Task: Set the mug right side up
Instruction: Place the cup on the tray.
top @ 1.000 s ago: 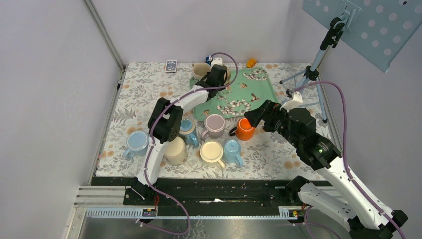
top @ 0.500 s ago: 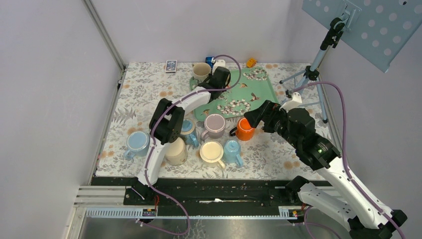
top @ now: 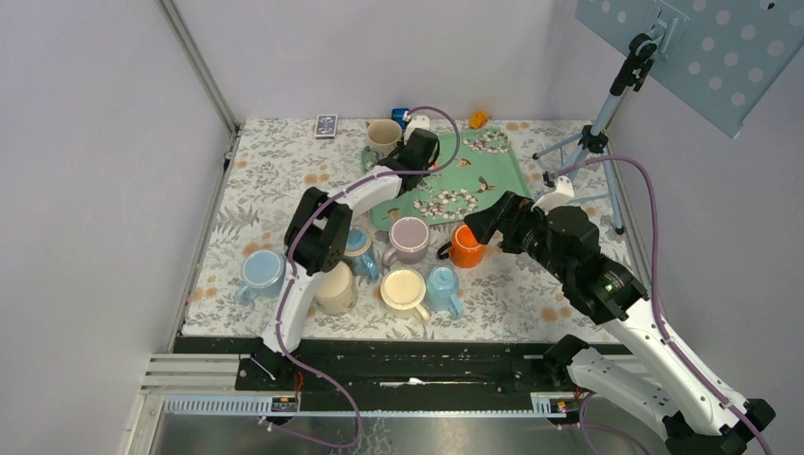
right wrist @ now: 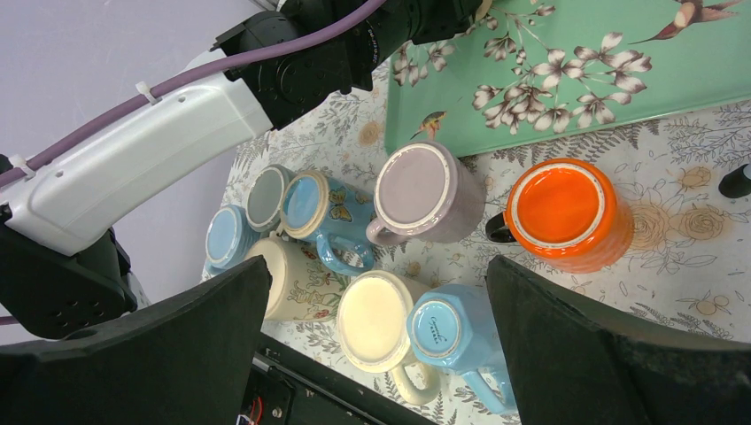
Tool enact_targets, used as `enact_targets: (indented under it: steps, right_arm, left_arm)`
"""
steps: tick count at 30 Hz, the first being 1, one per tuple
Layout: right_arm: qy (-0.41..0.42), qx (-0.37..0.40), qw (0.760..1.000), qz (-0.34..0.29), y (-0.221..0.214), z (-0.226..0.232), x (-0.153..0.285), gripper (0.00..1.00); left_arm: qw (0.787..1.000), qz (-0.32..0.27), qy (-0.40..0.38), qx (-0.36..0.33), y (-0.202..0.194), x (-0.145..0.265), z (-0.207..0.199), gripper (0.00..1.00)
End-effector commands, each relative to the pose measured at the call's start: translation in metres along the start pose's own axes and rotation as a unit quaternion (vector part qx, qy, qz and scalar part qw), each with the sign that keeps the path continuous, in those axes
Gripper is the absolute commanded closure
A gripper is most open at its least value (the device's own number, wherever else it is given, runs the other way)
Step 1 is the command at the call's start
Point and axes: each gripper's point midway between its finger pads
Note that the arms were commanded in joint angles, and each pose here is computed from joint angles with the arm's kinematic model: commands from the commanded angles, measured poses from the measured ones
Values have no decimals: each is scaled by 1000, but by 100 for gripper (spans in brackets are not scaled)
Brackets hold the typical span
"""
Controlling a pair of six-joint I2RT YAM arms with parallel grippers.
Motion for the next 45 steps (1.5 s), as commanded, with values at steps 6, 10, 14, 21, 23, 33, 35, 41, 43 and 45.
enact_targets:
  steps: [6,10,14,21,23,33,35,41,43,45]
  right_arm:
    - [25,-2,1000,-8,6,13,-3,0]
    - [14,6,1000,-9,6,9,-4,0]
    - [-7,15,1000,-12,10,3,-5,0]
    - [-25,29,999,8,-1,-7,-12,0]
    - [-29,31,999,17,-9,-12,-14,0]
    - [-120,44,989,77,-41,-53,-27,0]
    - [-141,36,986,87,-47,-61,-30,0]
    - [-210,27,974,81,-50,-87,-26,0]
    - [-224,29,972,71,-47,-93,-20,0]
    - [-229,30,972,50,-37,-95,-10,0]
  left_arm:
    - [999,-40,-19,21,52,35,0,45]
    - [997,-47,-47,31,67,47,-8,36]
    - [995,-48,-78,44,76,60,-19,25]
    - [988,-50,-127,67,93,97,-34,2]
    - [986,-49,-141,75,99,111,-35,1]
    - [971,-33,-213,102,106,185,-31,1]
    - [967,-16,-235,97,93,196,-33,1]
    - [947,46,-316,43,44,223,-49,1]
    - [945,62,-322,16,28,226,-55,1]
    - [942,80,-325,-13,14,228,-63,1]
Point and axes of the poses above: each gripper's point midway between its finger pads, its own x axis back along the fingers, its own z axis along the line the jaws close on, y = z × x
